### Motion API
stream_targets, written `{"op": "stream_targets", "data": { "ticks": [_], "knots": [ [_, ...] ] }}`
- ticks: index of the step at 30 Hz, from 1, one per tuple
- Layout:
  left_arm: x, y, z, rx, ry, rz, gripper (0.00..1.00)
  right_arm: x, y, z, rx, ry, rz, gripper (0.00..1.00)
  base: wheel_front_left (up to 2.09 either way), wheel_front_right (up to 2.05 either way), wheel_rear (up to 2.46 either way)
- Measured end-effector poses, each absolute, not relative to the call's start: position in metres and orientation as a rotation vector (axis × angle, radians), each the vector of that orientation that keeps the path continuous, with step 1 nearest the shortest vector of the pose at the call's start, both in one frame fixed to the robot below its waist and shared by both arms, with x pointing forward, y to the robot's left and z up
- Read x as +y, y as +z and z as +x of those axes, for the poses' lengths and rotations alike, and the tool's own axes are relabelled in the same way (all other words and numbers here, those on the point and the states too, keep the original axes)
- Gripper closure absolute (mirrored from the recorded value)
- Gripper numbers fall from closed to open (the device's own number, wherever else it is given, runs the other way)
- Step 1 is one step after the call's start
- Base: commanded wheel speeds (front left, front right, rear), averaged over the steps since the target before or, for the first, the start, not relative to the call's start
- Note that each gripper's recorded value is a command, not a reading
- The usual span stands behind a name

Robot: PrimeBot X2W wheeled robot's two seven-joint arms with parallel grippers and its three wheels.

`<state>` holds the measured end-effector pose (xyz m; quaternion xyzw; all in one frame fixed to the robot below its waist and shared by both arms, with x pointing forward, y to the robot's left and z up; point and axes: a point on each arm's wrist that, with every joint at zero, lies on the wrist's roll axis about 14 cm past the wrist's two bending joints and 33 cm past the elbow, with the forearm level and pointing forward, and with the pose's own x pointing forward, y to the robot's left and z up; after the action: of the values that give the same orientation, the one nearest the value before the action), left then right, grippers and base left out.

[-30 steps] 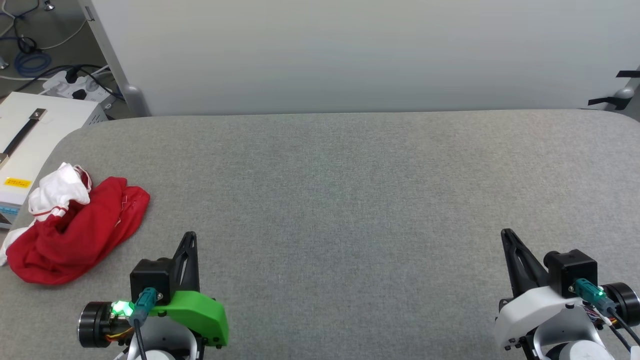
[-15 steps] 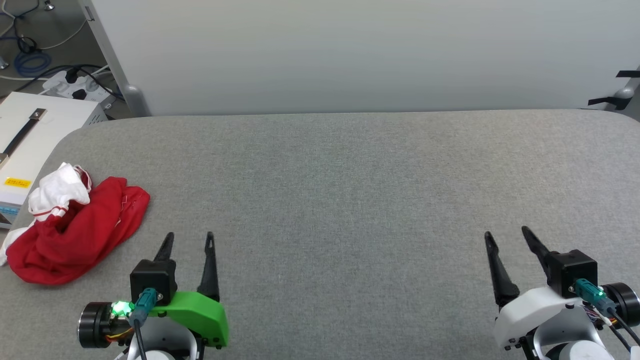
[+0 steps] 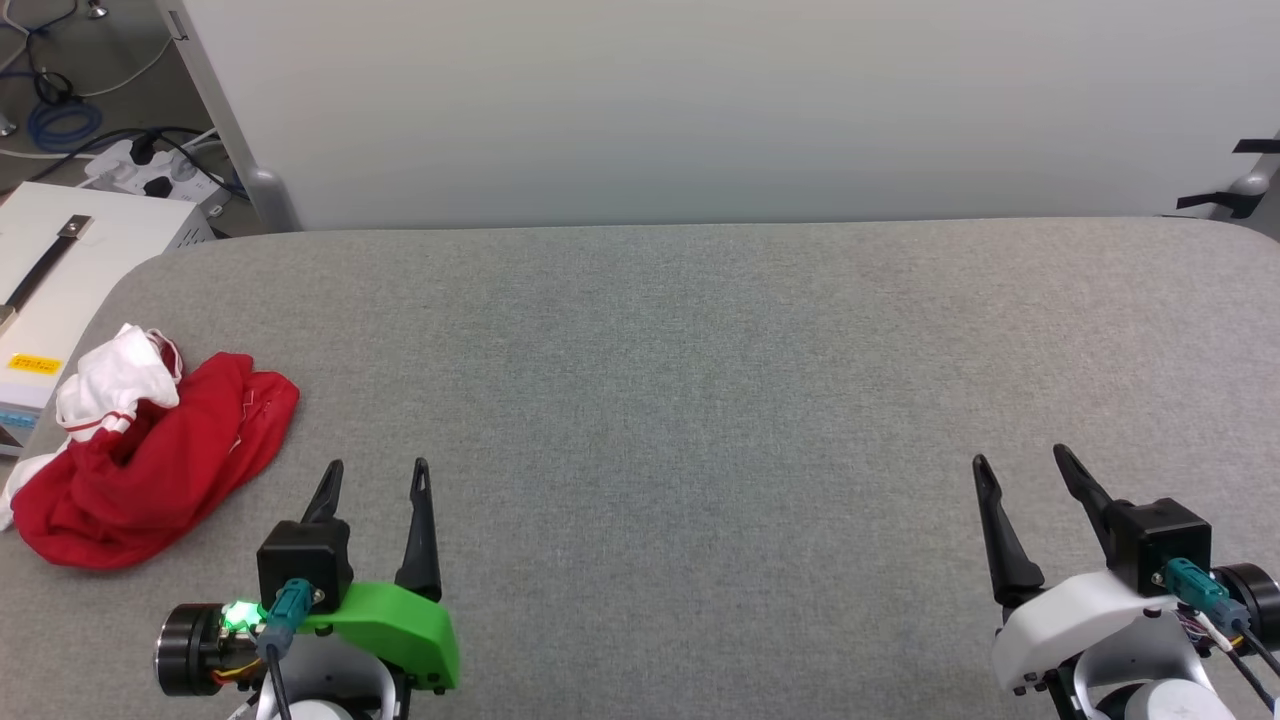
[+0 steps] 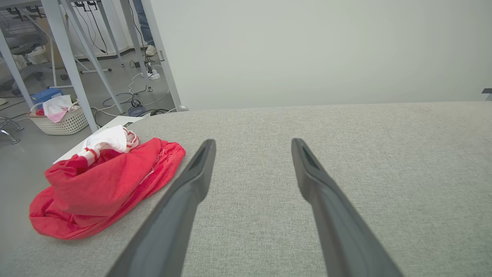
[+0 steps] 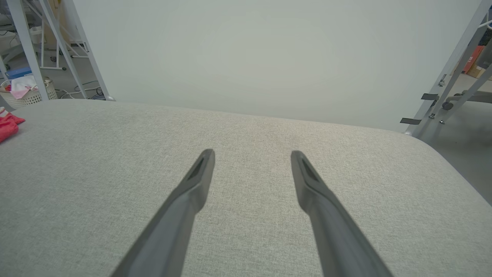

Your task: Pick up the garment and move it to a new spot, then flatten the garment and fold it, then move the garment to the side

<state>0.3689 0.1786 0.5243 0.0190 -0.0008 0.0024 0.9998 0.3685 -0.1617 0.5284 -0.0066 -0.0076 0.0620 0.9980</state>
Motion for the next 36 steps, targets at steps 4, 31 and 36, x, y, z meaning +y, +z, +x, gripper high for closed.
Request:
{"op": "stream_targets", "data": {
  "ticks": [4, 31, 36],
  "knots": [
    [0.178, 0.528, 0.369, -0.020, 0.007, 0.038, 0.00, -0.163, 0.533, 0.369, -0.037, 0.120, 0.004, 0.00, 0.00, 0.00, 0.00],
    [0.177, 0.536, 0.367, -0.079, 0.014, 0.037, 0.00, -0.163, 0.545, 0.368, -0.108, 0.119, 0.079, 0.00, 0.00, 0.00, 0.00],
    [0.176, 0.537, 0.367, -0.087, 0.014, 0.037, 0.00, -0.164, 0.545, 0.368, -0.114, 0.118, 0.095, 0.00, 0.00, 0.00, 0.00]
  ]
}}
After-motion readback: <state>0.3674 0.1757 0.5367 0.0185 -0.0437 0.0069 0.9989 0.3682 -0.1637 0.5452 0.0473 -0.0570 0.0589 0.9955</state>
